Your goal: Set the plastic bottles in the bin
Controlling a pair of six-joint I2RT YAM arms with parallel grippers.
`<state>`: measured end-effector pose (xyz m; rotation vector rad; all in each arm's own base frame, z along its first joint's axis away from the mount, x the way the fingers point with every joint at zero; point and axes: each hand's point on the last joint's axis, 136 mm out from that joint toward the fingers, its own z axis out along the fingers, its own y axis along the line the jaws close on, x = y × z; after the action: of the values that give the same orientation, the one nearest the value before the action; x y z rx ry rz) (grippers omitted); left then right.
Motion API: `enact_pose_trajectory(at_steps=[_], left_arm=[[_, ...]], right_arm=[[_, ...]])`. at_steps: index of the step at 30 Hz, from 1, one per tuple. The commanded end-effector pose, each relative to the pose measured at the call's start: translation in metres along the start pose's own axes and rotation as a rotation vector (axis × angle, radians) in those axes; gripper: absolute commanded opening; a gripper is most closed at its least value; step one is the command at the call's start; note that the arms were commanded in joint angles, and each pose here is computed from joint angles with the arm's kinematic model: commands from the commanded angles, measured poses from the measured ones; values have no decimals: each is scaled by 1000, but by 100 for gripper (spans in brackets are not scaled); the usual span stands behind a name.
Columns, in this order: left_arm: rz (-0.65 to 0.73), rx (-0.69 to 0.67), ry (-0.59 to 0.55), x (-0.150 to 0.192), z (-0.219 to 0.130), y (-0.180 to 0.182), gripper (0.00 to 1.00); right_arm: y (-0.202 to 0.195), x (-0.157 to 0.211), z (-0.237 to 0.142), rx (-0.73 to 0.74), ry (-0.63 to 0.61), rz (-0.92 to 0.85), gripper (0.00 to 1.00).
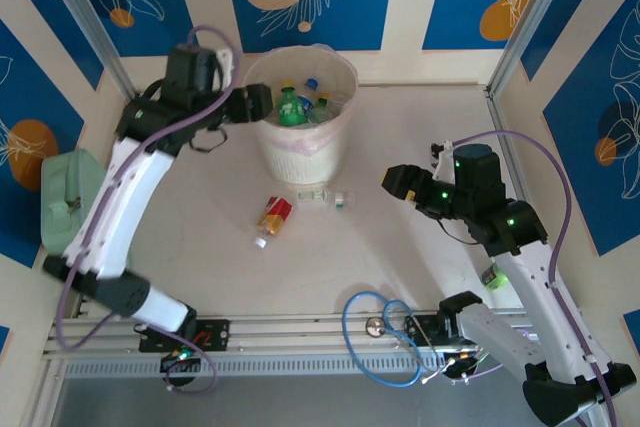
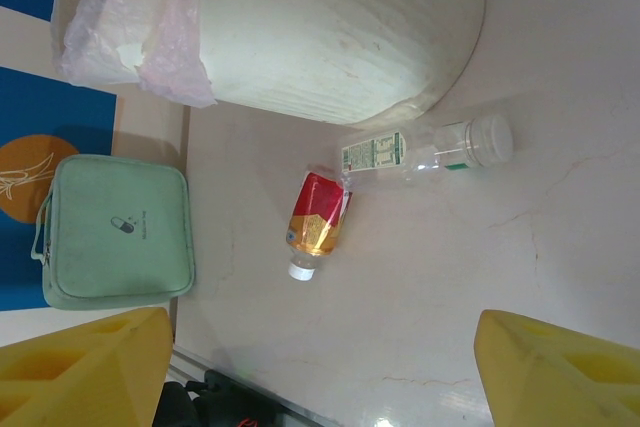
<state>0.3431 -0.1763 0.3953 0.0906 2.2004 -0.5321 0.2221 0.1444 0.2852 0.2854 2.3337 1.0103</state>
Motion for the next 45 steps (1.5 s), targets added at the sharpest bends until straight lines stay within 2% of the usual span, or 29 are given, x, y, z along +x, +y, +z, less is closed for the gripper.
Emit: enact_pose_trajectory(at_steps=[1,4,9,14,26,33,36,45], left_arm=[[5,-53,-9,33,-15,21,76],[-27,-57,73,90,-12,40,78],[-129,-84,259,190,15,68,81],[-181,-68,343,246,49,78,86],[-120,-55,426,271,122,77,89],[-94,-107,472,282,140,87,88],[-89,-113,493,286,146,88,86],[-85,-128,545,296,155,91,71]], right_arm=[[-1,3,0,-9,6,-9,80],[-1,3,3,-11,10,-11,81],[-2,2,11,-19,20,5,81],[-1,4,13,-24,25,7,81],[-6,10,7,-6,25,6,82],[-6,10,-2,14,18,-10,82],[-7,10,-3,13,18,-7,82],[-5,6,-5,7,11,-5,82]])
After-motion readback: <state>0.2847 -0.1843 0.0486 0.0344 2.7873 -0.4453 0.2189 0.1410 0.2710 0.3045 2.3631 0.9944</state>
